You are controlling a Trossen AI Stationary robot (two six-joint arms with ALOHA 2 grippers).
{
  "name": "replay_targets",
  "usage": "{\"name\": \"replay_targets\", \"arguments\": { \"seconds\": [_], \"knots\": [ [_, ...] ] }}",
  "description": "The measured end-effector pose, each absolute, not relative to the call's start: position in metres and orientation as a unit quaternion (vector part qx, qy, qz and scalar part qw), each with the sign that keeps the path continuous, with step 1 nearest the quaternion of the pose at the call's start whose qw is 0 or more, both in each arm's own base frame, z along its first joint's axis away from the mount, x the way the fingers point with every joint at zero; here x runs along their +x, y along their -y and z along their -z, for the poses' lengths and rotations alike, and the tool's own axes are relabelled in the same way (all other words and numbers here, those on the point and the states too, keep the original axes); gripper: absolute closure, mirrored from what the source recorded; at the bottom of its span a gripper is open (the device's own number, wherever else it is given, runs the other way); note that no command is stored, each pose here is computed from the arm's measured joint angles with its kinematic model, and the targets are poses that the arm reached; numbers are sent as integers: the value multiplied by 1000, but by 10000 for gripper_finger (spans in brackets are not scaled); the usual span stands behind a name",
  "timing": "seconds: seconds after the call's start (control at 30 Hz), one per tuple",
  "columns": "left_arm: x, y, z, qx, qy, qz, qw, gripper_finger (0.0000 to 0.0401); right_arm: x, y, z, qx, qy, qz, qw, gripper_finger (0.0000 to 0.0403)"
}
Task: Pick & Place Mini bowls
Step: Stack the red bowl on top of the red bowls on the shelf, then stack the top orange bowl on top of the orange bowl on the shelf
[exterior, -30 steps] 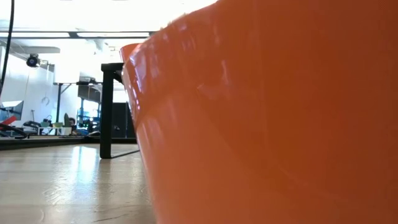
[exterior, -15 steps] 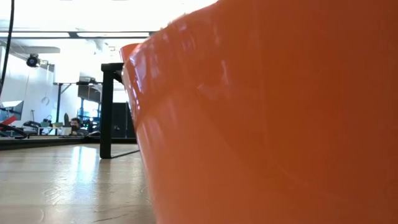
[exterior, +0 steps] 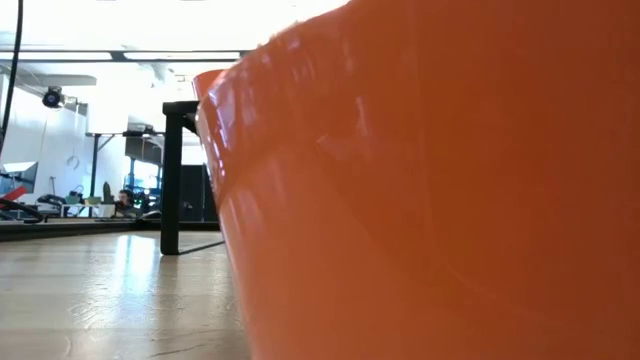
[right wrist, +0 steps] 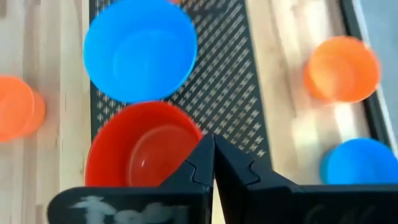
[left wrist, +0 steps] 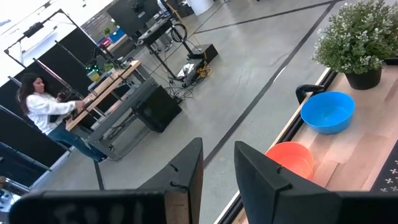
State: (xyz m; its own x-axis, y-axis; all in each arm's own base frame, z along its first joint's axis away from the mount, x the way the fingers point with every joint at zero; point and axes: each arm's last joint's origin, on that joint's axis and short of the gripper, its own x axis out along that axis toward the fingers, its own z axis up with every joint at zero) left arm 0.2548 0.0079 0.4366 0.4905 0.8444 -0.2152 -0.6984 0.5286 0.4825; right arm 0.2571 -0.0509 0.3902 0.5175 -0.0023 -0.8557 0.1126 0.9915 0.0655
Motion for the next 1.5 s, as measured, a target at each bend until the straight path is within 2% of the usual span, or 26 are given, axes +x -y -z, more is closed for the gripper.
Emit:
{"name": "replay_targets", "arguments": {
  "seconds": [0.57, 1.0, 1.2, 1.5],
  "knots": [
    [255, -8, -437, 169, -218, -455, 846, 309, 260, 51, -337, 59, -566, 55, 821, 394],
    [256, -10, -437, 151, -217, -424, 866, 309, 236, 48, -409, 55, -446, 98, 888, 394],
    [256, -35, -443, 74, -199, -401, 891, 309, 223, 48, -426, 65, -392, 147, 906, 394],
    [249, -84, -441, -36, -185, -393, 900, 309, 221, 51, -439, 84, -323, 202, 921, 394]
  ]
}}
